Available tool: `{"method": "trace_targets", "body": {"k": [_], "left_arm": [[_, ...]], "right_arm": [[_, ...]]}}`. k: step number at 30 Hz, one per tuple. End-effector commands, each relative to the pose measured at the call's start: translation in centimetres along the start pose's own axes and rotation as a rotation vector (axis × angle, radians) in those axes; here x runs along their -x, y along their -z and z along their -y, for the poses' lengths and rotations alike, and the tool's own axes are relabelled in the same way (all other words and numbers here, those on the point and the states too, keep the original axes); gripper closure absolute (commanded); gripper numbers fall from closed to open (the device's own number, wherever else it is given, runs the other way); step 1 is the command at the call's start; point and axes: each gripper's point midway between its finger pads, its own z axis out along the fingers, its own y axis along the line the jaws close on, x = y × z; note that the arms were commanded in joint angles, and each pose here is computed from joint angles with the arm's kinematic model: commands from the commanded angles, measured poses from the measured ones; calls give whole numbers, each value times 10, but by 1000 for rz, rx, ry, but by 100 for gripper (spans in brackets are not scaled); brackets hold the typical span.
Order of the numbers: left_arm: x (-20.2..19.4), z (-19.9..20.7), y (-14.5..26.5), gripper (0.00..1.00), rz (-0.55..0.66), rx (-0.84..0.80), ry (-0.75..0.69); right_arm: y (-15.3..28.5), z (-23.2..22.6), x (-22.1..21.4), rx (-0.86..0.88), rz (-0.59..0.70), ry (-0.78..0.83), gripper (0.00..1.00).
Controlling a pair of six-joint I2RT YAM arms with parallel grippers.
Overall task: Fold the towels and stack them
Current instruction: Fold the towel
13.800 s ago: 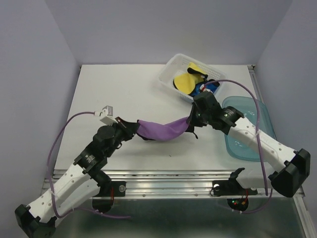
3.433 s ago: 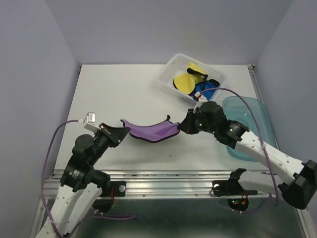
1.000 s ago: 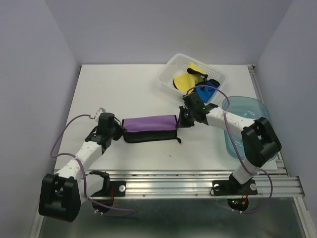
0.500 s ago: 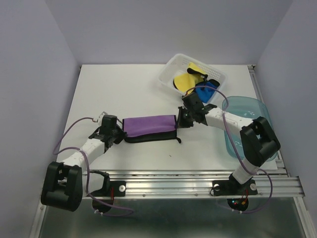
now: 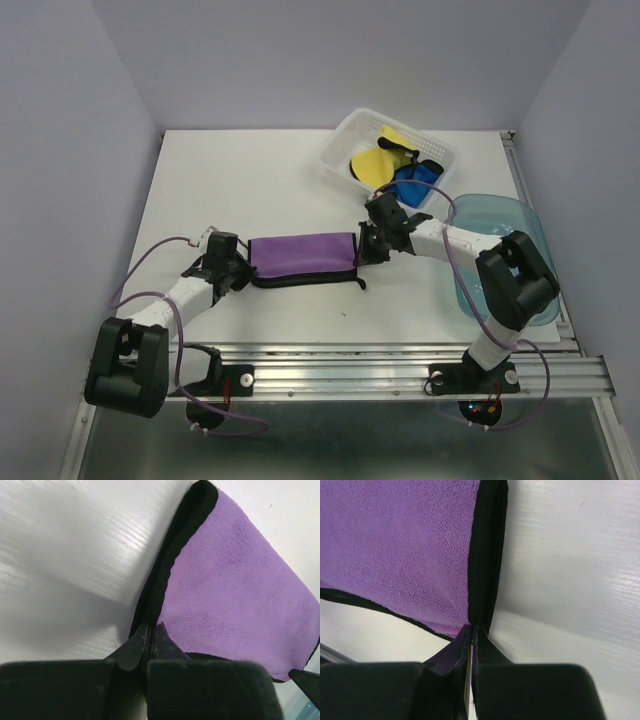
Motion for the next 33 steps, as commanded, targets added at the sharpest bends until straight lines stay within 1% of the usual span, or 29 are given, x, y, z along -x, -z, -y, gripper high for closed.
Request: {"method": "trace_targets", "body": {"k": [1,5,14,16,17,18,19,20,21,22,24,25,26,27,28,29,30,31,32,33], "left_arm": [[3,-7,-1,100,24,18,-16],[2,-10,0,100,24,26,-16],[-1,-13,0,100,14,36,-21],[-3,-16,0,100,11,43,-21],[-2,-17,0,98,11,43,-22],[-2,-18,1,90,13,46,-22],[-3,-18,1,87,11,45,-22],[-3,-18,1,86,10,45,-25],[-3,-17,2,82,12,40,-28],[-2,-16,3,82,15,35,-27],[-1,-15,6,75,19,28,-34],[0,-13,7,68,19,23,-40],[0,-12,8,63,17,20,-43],[1,-10,11,58,20,8,-47],[1,-8,13,50,17,1,-50],[3,-5,16,47,24,-13,-60],[4,-3,19,39,28,-21,-61],[6,-2,21,35,35,-24,-64],[8,-1,25,30,44,-32,-70],[10,0,27,25,53,-33,-71]], "right_arm": [[-4,12,-12,-41,-25,-7,98],[-6,16,-17,-50,-41,-18,96],[-7,14,-23,-38,-57,-20,95],[-9,17,-25,-47,-59,-24,92],[-9,18,-25,-49,-56,-24,91],[-11,19,-26,-52,-58,-24,90],[-11,18,-26,-52,-56,-24,89],[-12,19,-27,-55,-58,-26,89],[-12,20,-27,-57,-58,-26,86],[-13,19,-27,-56,-57,-23,84],[-13,20,-27,-62,-57,-27,80],[-14,22,-28,-67,-59,-31,78],[-14,21,-28,-65,-56,-31,75],[-13,21,-27,-65,-52,-31,69],[-10,19,-24,-61,-42,-29,67],[-7,17,-21,-56,-31,-23,64],[-5,16,-17,-58,-18,-19,59],[-2,15,-14,-55,-6,-16,58],[4,10,-9,-43,13,-9,54],[7,9,-6,-43,24,-4,52]]}}
